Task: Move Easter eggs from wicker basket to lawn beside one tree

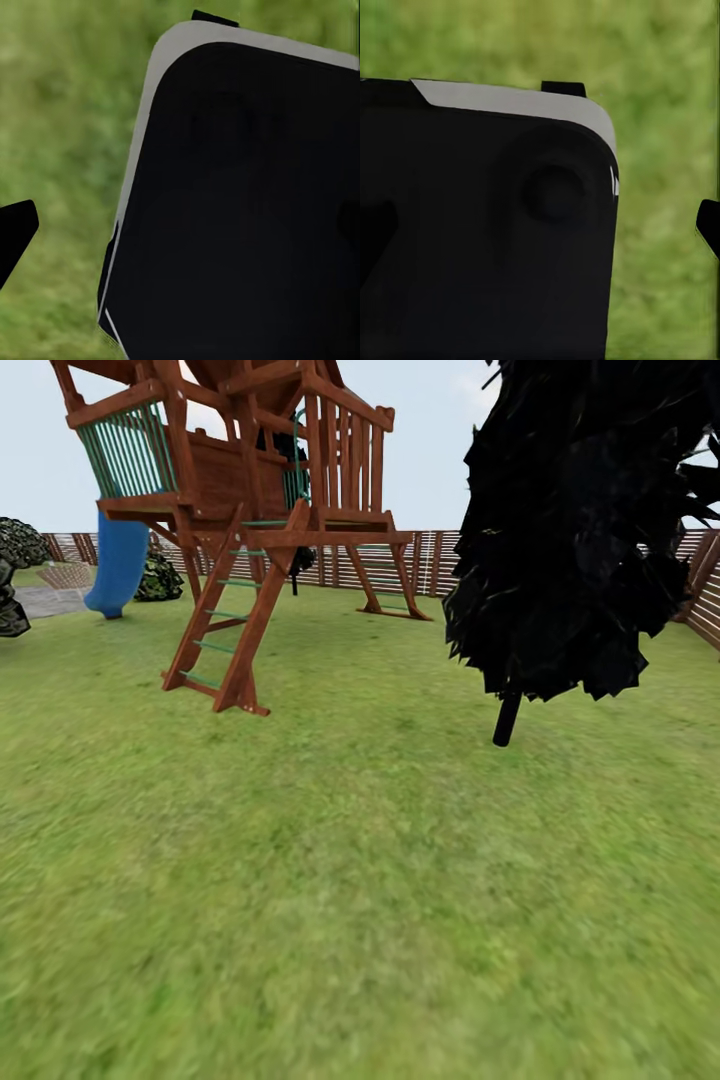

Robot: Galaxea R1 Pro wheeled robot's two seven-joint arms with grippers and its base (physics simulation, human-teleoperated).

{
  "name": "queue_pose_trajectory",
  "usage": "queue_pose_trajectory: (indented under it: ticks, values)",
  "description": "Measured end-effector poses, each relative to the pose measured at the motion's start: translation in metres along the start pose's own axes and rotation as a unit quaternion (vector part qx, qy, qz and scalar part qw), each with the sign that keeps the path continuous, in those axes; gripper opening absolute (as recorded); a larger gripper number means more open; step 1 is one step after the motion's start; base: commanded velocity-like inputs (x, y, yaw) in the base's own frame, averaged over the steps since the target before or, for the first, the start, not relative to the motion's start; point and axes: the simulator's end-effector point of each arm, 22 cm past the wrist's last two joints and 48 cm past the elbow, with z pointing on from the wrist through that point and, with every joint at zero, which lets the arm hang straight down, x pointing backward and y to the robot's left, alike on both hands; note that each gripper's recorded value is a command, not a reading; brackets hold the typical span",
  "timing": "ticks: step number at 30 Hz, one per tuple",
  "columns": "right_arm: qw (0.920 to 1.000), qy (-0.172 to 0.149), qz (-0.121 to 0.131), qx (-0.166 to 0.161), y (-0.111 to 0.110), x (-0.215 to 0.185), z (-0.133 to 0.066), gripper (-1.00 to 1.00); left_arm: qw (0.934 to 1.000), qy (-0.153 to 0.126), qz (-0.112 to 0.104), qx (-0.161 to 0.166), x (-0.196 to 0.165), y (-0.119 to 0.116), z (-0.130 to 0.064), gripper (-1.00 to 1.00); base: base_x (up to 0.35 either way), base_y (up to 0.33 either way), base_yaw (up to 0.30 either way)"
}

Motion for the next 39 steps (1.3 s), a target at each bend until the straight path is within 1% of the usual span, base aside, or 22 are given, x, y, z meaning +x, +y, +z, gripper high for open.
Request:
queue_pose_trajectory:
  ticks: [4, 15, 22, 35, 39]
  values:
    - [1.0, -0.002, -0.003, -0.001, 0.0003, -0.0006, 0.0, 1.0, 1.0, 0.001, -0.002, -0.002, 0.0007, 0.0024, 0.0, 1.0, 0.339, 0.0, 0.0]
    - [1.0, -0.002, -0.002, -0.002, 0.0033, -0.0007, -0.0001, 1.0, 1.0, 0.003, 0.001, 0.003, 0.0033, -0.0041, -0.0001, 1.0, 0.339, 0.0, 0.001]
    - [1.0, 0.0, -0.002, -0.002, 0.0028, 0.0013, 0.0, 1.0, 1.0, 0.006, 0.002, 0.003, 0.006, -0.0046, 0.0, 1.0, 0.339, 0.0, 0.176]
    - [1.0, 0.005, -0.002, 0.0, -0.001, 0.005, -0.0002, 1.0, 1.0, 0.007, 0.002, 0.003, 0.0065, -0.0054, 0.0, 1.0, 0.339, 0.0, 0.008]
    - [1.0, 0.004, -0.003, -0.001, 0.0008, 0.0049, -0.0002, 1.0, 1.0, 0.007, 0.002, 0.003, 0.0065, -0.0051, 0.0, 1.0, 0.339, 0.0, 0.0]
